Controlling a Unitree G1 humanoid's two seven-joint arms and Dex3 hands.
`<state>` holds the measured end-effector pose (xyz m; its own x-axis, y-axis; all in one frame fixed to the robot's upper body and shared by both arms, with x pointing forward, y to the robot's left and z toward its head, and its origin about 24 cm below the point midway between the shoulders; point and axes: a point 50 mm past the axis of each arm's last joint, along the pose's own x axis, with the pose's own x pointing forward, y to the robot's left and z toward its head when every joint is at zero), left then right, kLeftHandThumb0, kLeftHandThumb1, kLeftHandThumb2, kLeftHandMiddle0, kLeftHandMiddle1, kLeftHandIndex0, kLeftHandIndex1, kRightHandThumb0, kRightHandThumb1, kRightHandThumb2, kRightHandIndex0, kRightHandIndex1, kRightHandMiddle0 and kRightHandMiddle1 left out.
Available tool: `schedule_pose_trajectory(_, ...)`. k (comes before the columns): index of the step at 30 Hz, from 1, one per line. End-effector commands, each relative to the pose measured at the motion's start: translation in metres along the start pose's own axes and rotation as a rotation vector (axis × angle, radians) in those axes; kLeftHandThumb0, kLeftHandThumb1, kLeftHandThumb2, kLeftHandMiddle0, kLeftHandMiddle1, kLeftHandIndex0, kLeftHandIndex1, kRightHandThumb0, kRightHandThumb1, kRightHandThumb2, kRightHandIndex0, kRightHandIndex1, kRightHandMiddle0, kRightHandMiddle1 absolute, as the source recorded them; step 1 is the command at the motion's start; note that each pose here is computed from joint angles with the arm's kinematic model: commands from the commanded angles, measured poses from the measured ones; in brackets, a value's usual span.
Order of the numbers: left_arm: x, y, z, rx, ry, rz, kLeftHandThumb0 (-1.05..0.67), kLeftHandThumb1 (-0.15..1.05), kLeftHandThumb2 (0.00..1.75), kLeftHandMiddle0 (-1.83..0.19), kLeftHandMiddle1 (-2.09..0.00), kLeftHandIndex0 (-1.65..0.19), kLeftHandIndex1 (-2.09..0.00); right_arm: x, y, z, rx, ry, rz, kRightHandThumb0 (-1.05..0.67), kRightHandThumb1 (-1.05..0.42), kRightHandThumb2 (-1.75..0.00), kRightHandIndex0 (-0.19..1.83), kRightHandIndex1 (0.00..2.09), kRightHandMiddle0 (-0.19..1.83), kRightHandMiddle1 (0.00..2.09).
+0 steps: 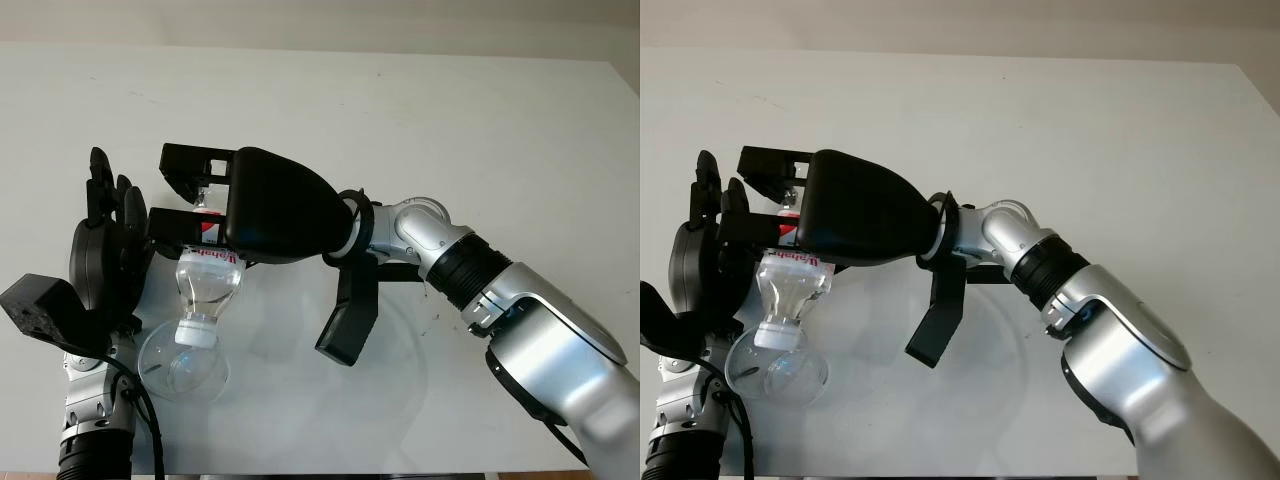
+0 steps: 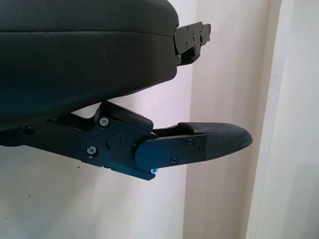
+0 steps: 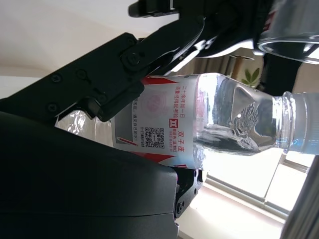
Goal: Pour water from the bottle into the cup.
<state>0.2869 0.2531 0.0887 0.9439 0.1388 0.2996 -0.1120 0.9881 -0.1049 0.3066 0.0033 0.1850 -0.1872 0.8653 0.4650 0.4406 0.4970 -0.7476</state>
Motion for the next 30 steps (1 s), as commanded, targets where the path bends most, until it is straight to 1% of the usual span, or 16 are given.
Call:
schedule_pose_trajectory(1,-0.005,-0.001,-0.009,-0.005,0.029,-0.003,-0.74,1.05,0.52,0.19,0.0,0.19,-0.01,0.01,-0.008,-0.003,-0.03,-0.042,-0.026,-0.66,-1.05,-0.17,1.64,1.85,0.93,1.74)
schedule_pose_trajectory(3,-0.005,-0.001,-0.009,-0.005,0.029,-0.004,-0.74,1.05,0.52,0.19,0.0,0.19,-0.01,0.01,-0.007,-0.002,-0.033,-0.045,-0.031,-0.66,-1.05,-0.19,1.65,1.86,0.99,1.8)
schedule_pose_trajectory(6,-0.005,-0.001,-0.009,-0.003,0.029,-0.004,-0.74,1.05,0.51,0.19,0.0,0.19,0.0,0.01,-0.006,-0.001,-0.032,-0.054,-0.03,-0.66,-1.05,-0.2,1.66,1.86,0.98,1.8)
schedule_pose_trajectory(7,-0.004,-0.001,-0.009,-0.004,0.03,-0.003,-0.74,1.05,0.51,0.19,0.0,0.19,0.0,0.01,-0.006,-0.001,-0.032,-0.057,-0.027,-0.66,-1.05,-0.19,1.65,1.85,0.91,1.76)
schedule_pose_trajectory(9,-0.004,-0.001,-0.009,-0.005,0.032,0.0,-0.75,1.05,0.51,0.19,0.0,0.19,0.0,0.01,-0.006,0.0,-0.03,-0.057,-0.02,-0.66,-1.05,-0.17,1.64,1.84,0.83,1.73)
schedule_pose_trajectory(13,-0.004,-0.001,-0.009,-0.001,0.037,0.003,-0.75,1.05,0.51,0.19,-0.01,0.19,-0.01,0.01,-0.005,0.0,-0.035,-0.046,-0.022,-0.65,-1.05,-0.14,1.63,1.85,0.85,1.76)
schedule_pose_trajectory(16,-0.005,-0.001,-0.009,0.004,0.036,0.003,-0.75,1.05,0.51,0.19,-0.02,0.18,-0.02,0.009,-0.005,-0.002,-0.03,-0.011,-0.034,-0.64,-1.04,-0.12,1.63,1.85,0.84,1.76)
schedule_pose_trajectory(17,-0.005,-0.001,-0.009,0.006,0.035,0.001,-0.75,1.05,0.51,0.19,-0.03,0.18,-0.02,0.007,-0.005,-0.004,0.006,0.042,-0.057,-0.64,-1.04,-0.13,1.63,1.88,0.9,1.81)
schedule_pose_trajectory(18,-0.005,-0.001,-0.009,0.006,0.035,-0.001,-0.75,1.05,0.51,0.19,-0.03,0.18,-0.03,0.005,-0.005,-0.006,0.045,0.105,-0.073,-0.62,-1.05,-0.16,1.65,1.92,1.09,1.94)
schedule_pose_trajectory(19,-0.005,0.0,-0.009,0.006,0.035,-0.002,-0.75,1.05,0.51,0.19,-0.03,0.18,-0.03,0.004,-0.005,-0.008,0.074,0.148,-0.084,-0.59,-1.05,-0.2,1.66,2.01,1.3,2.03)
schedule_pose_trajectory(20,-0.005,0.0,-0.009,0.006,0.036,0.0,-0.75,1.05,0.51,0.19,-0.03,0.18,-0.03,0.0,-0.005,-0.011,0.123,0.217,-0.104,-0.58,-1.05,-0.21,1.66,2.04,1.37,2.06)
schedule_pose_trajectory(21,-0.005,0.0,-0.01,0.006,0.036,0.001,-0.75,1.05,0.51,0.19,-0.03,0.18,-0.03,-0.002,-0.005,-0.013,0.156,0.26,-0.113,-0.54,-1.05,-0.23,1.67,2.06,1.47,2.08)
schedule_pose_trajectory(22,-0.005,0.0,-0.01,0.004,0.035,0.002,-0.75,1.05,0.51,0.19,-0.03,0.17,-0.04,-0.004,-0.005,-0.015,0.186,0.298,-0.115,-0.52,-1.05,-0.24,1.68,2.08,1.53,2.09)
schedule_pose_trajectory(24,-0.006,0.0,-0.01,0.007,0.035,0.001,-0.74,1.05,0.52,0.19,-0.03,0.18,-0.04,-0.014,-0.007,-0.022,0.238,0.39,-0.116,-0.47,-1.05,-0.31,1.7,2.09,1.56,2.09)
schedule_pose_trajectory(27,-0.007,0.0,-0.01,0.004,0.034,0.003,-0.74,1.05,0.53,0.19,-0.02,0.18,-0.04,-0.027,-0.009,-0.03,0.344,0.522,-0.135,-0.39,-1.05,-0.28,1.74,2.09,1.56,2.09)
schedule_pose_trajectory(30,-0.009,0.001,-0.011,-0.001,0.034,0.009,-0.73,1.05,0.53,0.19,-0.03,0.18,-0.04,-0.05,-0.007,-0.041,0.566,0.734,-0.152,-0.33,-1.05,-0.41,1.77,2.09,1.58,2.09)
